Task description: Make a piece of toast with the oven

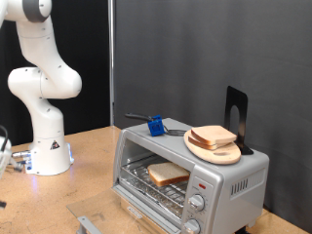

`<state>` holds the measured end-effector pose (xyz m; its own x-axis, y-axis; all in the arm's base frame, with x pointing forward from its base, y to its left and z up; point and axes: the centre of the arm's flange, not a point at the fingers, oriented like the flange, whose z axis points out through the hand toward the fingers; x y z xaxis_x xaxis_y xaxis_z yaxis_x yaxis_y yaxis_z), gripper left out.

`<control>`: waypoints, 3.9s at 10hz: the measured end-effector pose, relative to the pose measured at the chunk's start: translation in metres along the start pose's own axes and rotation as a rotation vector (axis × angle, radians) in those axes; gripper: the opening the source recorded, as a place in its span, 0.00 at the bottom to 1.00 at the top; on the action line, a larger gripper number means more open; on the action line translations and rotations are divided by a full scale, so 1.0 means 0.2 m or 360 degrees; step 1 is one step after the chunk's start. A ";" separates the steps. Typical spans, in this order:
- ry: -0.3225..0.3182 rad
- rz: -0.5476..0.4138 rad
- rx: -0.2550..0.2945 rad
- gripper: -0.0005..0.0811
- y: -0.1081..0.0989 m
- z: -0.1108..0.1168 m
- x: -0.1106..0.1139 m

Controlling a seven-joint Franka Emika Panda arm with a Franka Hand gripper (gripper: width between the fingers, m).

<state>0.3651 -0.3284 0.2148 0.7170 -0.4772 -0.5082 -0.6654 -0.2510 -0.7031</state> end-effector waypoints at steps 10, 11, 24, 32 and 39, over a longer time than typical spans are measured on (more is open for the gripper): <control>-0.0330 -0.0103 -0.0105 1.00 -0.01 0.72 -0.02; -0.0325 -0.0096 -0.0111 1.00 -0.01 0.77 -0.03; -0.0651 -0.0390 0.0207 1.00 -0.45 0.82 -0.43; -0.0680 -0.0439 0.0206 1.00 -0.72 0.96 -0.80; -0.0386 -0.0286 0.0248 1.00 -0.57 0.62 -0.68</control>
<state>0.3682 -0.1308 0.3023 0.8611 -0.2181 -0.4593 -0.4972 -0.1721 -0.8504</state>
